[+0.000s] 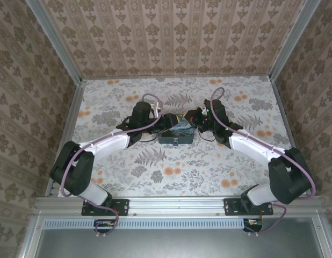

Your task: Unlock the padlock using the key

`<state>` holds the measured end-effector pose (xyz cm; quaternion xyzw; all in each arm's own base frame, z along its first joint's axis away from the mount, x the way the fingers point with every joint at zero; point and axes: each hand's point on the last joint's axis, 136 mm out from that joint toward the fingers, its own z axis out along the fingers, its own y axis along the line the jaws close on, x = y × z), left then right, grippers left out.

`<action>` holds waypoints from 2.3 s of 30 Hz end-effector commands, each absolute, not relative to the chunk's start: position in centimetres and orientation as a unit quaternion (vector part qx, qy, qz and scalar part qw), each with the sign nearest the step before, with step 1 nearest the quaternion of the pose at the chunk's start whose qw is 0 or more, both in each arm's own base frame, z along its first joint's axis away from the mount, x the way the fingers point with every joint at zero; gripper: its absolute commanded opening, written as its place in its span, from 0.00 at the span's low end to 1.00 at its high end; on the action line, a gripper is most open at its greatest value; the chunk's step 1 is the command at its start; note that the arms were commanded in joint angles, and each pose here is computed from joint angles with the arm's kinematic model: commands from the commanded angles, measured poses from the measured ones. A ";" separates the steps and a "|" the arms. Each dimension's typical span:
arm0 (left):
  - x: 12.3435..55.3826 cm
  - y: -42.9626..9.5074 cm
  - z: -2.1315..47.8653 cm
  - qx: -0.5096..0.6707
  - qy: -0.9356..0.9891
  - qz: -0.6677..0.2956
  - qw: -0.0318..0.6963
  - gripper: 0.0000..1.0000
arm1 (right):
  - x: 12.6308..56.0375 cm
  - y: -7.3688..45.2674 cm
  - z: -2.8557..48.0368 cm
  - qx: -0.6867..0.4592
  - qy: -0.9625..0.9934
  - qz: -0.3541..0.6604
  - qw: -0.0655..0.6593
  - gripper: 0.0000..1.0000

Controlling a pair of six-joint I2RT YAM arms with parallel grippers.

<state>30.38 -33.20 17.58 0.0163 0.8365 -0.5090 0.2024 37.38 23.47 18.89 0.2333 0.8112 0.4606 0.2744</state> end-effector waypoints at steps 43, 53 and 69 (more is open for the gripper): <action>33.9 -34.1 19.5 -0.049 0.778 -0.570 0.257 0.33 | 37.9 24.5 19.2 0.248 0.776 0.527 0.244 0.00; 34.1 -34.2 18.9 -0.052 0.781 -0.569 0.253 0.18 | 38.0 24.6 19.2 0.249 0.775 0.528 0.242 0.00; 34.2 -33.9 18.6 -0.034 0.794 -0.559 0.236 0.00 | 37.5 21.0 18.5 0.259 0.785 0.495 0.268 0.41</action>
